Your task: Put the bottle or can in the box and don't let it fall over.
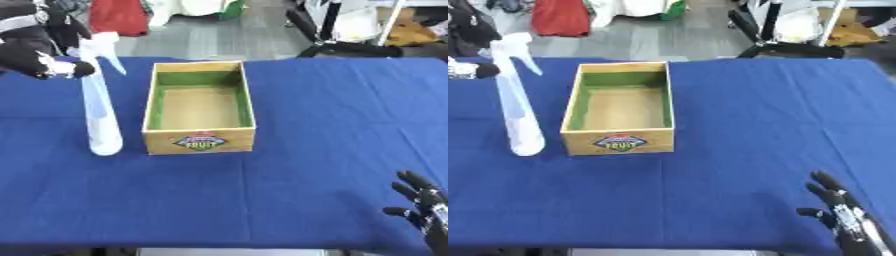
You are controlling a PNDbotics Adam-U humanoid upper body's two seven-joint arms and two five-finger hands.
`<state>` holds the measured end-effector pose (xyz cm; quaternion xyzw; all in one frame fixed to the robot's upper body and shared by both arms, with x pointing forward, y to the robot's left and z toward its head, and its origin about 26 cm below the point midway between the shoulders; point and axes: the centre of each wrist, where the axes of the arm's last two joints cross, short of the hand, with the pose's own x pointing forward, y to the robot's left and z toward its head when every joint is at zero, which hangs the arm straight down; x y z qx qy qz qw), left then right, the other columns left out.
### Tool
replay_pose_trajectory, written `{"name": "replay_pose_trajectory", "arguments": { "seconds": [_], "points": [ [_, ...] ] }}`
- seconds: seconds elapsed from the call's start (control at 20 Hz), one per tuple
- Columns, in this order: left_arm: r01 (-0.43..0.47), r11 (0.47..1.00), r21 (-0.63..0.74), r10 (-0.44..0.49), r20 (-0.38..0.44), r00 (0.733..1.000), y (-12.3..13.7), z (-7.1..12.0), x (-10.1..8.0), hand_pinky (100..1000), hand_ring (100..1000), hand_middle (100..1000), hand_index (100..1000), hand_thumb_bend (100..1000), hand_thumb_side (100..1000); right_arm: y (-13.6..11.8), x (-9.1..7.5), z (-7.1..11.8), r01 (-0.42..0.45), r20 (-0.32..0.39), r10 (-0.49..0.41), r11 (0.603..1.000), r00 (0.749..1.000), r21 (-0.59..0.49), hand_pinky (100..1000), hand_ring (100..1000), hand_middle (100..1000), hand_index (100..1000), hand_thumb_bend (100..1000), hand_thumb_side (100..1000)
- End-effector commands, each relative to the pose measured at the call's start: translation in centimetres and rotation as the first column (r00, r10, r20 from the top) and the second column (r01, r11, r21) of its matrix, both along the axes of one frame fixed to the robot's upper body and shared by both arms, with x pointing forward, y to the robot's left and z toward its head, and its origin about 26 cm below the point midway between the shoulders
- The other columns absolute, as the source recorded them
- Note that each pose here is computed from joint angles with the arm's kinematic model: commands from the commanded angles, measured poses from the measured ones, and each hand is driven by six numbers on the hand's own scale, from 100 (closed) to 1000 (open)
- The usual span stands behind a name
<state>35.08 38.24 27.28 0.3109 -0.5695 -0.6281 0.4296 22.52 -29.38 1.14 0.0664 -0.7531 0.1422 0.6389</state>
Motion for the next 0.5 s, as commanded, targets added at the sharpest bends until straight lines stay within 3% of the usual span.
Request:
{"name": "replay_pose_trajectory", "arguments": {
  "seconds": [0.05, 0.5],
  "points": [
    [-0.016, 1.0, 0.025, 0.014, 0.043, 0.999, 0.64, 1.98, -0.63, 704, 668, 594, 811, 485, 727, -0.46, 0.11, 0.53, -0.004, 0.017, 0.004, 1.0, 1.0, -0.017, 722, 997, 1000, 1000, 100, 829],
    [-0.04, 0.999, 0.02, 0.039, 0.058, 0.998, 1.41, 2.36, -1.19, 709, 672, 600, 816, 494, 731, -0.5, 0.09, 0.51, 0.0, 0.017, 0.001, 1.0, 1.0, -0.016, 722, 998, 1000, 1000, 100, 829]
  ]
}}
